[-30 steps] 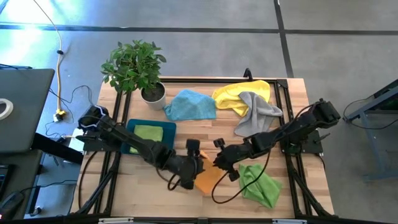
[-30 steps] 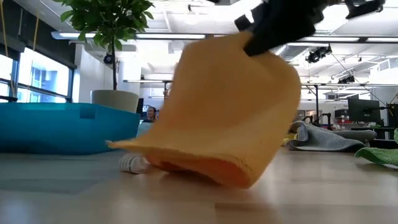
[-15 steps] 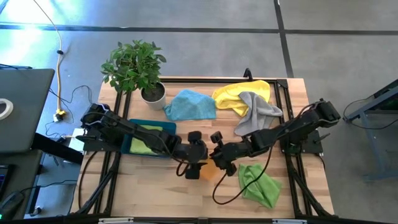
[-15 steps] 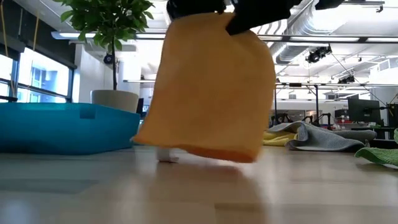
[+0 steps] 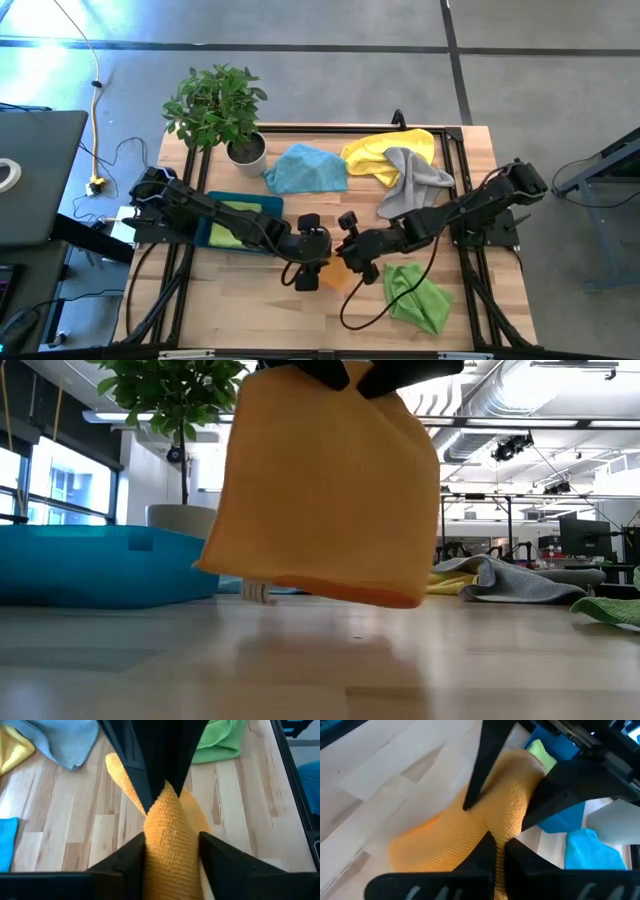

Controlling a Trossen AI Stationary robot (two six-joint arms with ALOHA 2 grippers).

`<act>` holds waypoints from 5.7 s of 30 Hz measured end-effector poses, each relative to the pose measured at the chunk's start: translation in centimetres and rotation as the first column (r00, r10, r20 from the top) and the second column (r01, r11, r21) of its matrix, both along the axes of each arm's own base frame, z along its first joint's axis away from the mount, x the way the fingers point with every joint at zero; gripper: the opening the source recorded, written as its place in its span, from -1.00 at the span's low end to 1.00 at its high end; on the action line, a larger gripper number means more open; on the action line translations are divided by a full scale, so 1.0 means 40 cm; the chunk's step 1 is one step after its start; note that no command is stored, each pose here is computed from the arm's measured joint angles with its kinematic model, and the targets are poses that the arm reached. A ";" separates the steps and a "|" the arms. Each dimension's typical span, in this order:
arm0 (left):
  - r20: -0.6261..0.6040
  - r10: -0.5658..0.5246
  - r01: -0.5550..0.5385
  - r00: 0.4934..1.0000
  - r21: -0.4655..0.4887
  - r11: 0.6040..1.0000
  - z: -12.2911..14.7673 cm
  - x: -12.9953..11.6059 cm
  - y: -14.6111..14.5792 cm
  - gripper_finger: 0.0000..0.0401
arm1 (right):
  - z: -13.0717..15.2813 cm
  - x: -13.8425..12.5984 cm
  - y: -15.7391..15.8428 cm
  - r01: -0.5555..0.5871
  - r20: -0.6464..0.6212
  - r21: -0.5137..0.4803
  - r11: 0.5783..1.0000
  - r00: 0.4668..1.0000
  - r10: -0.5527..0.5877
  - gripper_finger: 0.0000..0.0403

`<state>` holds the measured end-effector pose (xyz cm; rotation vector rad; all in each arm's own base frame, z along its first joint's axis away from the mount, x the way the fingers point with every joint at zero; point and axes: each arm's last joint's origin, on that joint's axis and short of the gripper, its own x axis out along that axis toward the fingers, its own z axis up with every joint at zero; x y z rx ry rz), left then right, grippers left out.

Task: Fold microfiber towels
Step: Stack the orange microfiber towel on top of the light green microfiber towel in the bin, then fold the blue microfiber towel on the table

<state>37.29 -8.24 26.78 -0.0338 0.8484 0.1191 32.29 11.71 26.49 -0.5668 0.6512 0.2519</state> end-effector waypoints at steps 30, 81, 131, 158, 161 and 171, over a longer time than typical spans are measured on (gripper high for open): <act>-0.019 0.514 -0.509 0.858 0.118 0.853 -0.029 -0.085 -0.043 -0.94 | 0.092 -0.127 -0.017 0.214 -0.061 0.124 0.969 0.976 -0.208 -0.58; -0.133 0.991 -0.846 -0.032 0.531 0.044 -0.289 -0.443 0.017 -0.61 | 0.104 -0.159 -0.031 0.337 -0.113 0.202 0.920 0.941 -0.320 -0.59; 0.199 0.508 -0.497 0.838 -0.105 0.861 0.039 -0.103 -0.209 -0.20 | -0.252 0.006 -0.341 0.347 0.063 0.413 0.842 0.911 -0.407 -0.38; 0.266 0.403 -0.382 0.876 -0.128 0.915 0.058 -0.102 -0.261 -0.20 | -0.396 0.013 -0.589 0.770 -0.236 0.412 0.487 0.607 -0.759 -0.38; 0.261 0.395 -0.376 0.881 -0.122 0.918 0.057 -0.103 -0.261 -0.20 | -0.399 0.018 -0.578 0.774 -0.285 0.394 0.496 0.616 -0.734 -0.38; 0.177 0.339 -0.310 0.924 -0.175 0.935 0.051 -0.104 -0.267 -0.20 | -0.391 -0.008 -0.466 0.735 -0.536 0.356 0.577 0.667 -0.518 -0.38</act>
